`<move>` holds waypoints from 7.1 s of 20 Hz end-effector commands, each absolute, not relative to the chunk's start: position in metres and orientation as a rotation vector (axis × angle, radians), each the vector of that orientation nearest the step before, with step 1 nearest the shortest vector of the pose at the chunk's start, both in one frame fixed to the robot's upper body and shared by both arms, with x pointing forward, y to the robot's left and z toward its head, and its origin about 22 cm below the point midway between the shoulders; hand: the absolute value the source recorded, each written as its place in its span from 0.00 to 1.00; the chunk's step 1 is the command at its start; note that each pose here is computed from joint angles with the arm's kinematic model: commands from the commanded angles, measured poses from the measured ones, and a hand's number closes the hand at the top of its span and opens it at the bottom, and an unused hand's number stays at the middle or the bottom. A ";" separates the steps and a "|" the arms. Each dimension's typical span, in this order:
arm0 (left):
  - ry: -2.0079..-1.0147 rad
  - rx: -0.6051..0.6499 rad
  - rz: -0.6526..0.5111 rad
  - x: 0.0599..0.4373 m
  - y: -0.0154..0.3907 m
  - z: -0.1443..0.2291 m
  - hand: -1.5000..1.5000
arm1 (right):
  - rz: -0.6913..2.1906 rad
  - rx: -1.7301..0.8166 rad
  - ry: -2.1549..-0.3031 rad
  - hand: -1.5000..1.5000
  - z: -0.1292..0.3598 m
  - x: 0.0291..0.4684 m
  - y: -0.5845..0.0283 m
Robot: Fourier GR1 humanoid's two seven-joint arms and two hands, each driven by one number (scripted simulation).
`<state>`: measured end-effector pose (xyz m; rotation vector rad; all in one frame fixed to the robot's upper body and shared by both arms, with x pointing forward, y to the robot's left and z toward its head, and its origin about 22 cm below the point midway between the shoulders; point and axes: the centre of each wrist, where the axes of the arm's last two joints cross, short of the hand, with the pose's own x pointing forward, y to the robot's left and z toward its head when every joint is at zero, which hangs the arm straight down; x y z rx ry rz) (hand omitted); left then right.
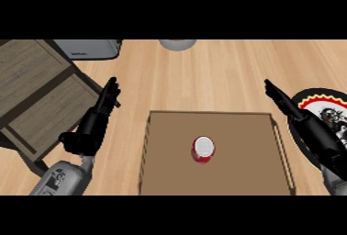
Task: Pick the can from the tray and place it in the plate
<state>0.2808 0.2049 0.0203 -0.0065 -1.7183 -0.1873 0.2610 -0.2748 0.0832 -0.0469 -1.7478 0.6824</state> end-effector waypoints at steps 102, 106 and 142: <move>-1.390 0.208 -0.017 0.266 0.302 0.015 0.50 | 1.123 -0.749 -1.984 1.00 0.088 0.144 -0.260; -1.394 0.191 -0.062 0.278 0.290 0.019 0.50 | 0.949 -0.800 -1.953 1.00 0.101 0.131 -0.297; -1.417 0.163 -0.097 0.299 0.280 0.039 0.50 | 0.773 -0.553 -1.849 0.00 0.050 0.272 -0.515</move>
